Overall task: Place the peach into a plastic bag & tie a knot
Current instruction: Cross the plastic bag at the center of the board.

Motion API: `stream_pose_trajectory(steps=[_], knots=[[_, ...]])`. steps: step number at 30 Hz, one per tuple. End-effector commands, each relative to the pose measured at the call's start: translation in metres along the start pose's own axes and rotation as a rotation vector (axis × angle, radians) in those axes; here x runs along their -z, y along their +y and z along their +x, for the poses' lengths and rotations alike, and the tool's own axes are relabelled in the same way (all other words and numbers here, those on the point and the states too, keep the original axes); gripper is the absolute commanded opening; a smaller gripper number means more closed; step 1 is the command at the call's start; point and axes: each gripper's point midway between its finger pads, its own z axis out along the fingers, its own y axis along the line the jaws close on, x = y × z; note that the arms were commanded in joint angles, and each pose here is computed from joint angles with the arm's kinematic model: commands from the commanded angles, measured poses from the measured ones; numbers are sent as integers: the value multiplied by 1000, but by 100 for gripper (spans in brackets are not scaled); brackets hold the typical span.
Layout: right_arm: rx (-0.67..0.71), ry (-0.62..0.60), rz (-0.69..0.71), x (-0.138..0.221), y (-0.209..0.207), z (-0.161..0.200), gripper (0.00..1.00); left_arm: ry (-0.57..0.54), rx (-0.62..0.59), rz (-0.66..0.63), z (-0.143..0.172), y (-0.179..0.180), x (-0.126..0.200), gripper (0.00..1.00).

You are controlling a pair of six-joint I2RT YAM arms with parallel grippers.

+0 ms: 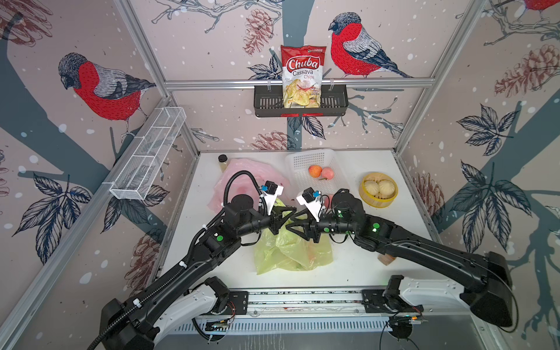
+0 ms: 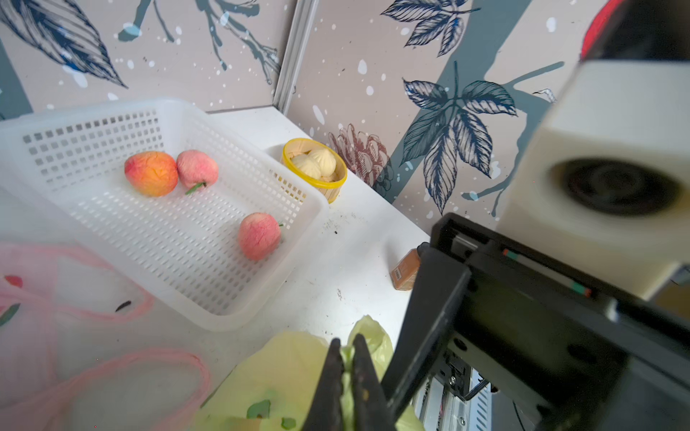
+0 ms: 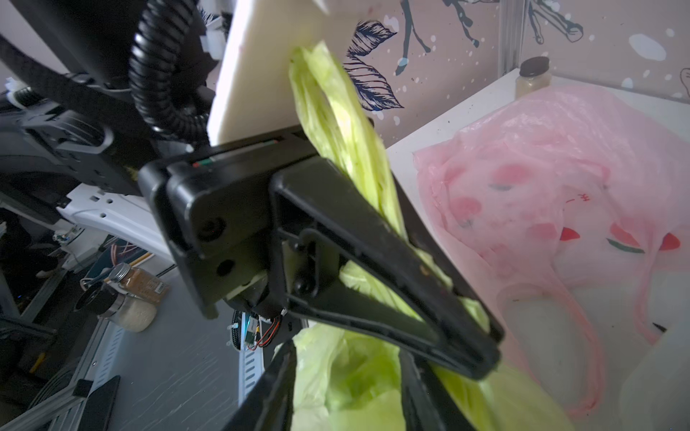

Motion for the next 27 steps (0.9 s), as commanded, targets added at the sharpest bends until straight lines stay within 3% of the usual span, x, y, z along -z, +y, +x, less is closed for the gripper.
stream_pose_trajectory(steps=[1, 7, 11, 15, 19, 24, 27], knots=[[99, -77, -32, 33, 14, -32, 67, -53, -98, 131, -19, -26, 6, 0], [192, -165, 69, 75, -4, -59, 90, 0, -120, 246, -22, -44, 4, 0], [170, -104, 22, 66, -17, -53, 92, 20, -119, 294, -24, -51, 4, 0], [168, -75, -95, 51, -9, -44, 93, 32, -118, 329, -26, -57, 4, 0], [163, -45, -215, 41, 3, -39, 87, 43, -115, 351, -27, -61, 3, 0], [163, 12, -261, 26, 10, -29, 82, 44, -117, 365, -28, -63, 3, 0], [148, 62, -275, 15, 11, -20, 73, 41, -118, 380, -30, -66, 4, 0]])
